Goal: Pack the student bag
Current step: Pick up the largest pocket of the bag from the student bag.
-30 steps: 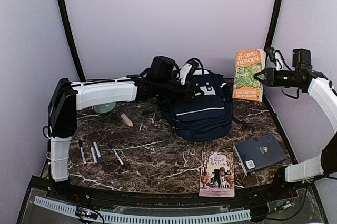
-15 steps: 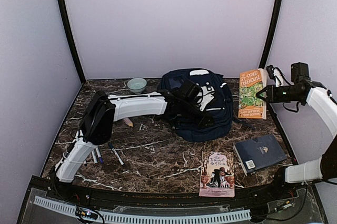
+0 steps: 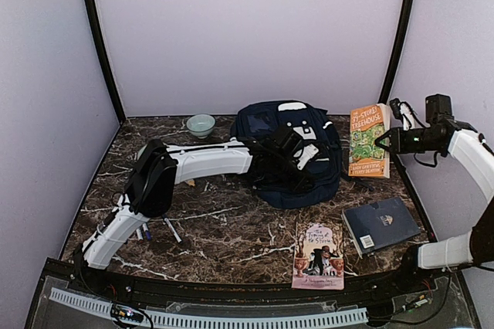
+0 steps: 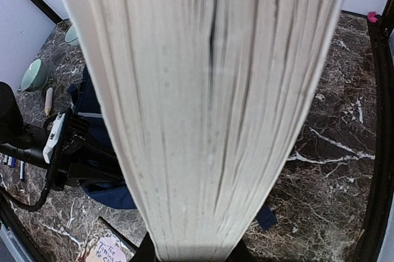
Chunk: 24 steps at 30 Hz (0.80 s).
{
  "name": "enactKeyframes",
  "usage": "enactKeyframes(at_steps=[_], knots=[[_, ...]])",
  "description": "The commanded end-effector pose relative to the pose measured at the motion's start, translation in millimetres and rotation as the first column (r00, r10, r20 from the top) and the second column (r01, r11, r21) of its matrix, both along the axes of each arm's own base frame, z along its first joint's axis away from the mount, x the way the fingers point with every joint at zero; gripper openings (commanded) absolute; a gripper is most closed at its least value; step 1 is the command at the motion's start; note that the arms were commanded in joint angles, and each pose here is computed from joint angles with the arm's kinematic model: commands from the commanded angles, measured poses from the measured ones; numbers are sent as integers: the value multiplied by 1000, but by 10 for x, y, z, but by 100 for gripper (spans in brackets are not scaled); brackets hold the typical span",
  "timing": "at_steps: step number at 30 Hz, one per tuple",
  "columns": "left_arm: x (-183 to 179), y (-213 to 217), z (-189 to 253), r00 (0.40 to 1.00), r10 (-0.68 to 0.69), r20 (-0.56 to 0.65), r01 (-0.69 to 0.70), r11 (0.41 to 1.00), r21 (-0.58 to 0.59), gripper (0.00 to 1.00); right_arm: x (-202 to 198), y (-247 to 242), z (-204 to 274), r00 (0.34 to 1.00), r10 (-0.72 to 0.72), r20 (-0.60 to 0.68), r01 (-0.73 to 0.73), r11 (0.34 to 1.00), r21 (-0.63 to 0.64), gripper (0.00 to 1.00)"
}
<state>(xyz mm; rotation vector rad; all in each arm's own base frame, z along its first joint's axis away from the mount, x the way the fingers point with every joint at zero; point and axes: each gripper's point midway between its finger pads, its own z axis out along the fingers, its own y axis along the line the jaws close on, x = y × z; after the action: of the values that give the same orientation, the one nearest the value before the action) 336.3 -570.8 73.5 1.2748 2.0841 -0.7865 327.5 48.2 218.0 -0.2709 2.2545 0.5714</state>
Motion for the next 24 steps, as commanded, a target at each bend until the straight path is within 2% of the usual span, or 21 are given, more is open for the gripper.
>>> enactKeyframes(at_steps=[1, 6, 14, 18, 24], knots=[[50, 61, 23, 1000, 22, 20, -23, 999, 41, 20, 87, 35, 291, 995, 22, 100, -24, 1000, 20, 0], [122, 54, 427, 996, 68, 56, -67, 998, -11, 0, 94, 47, 466, 994, 35, 105, -37, 999, 19, 0], [211, 123, 1583, 974, 169, 152, -138, 970, -199, 0, 159, 40, 911, 986, 57, 159, -56, 998, -10, 0], [237, 241, 1933, 955, 211, 206, -163, 960, -230, 0, 120, 102, 968, 986, 81, 148, -85, 996, 23, 0], [250, 395, 2311, 929, 278, 246, -201, 934, -296, 0, 72, 196, 805, 987, 132, 95, -140, 987, 75, 0]])
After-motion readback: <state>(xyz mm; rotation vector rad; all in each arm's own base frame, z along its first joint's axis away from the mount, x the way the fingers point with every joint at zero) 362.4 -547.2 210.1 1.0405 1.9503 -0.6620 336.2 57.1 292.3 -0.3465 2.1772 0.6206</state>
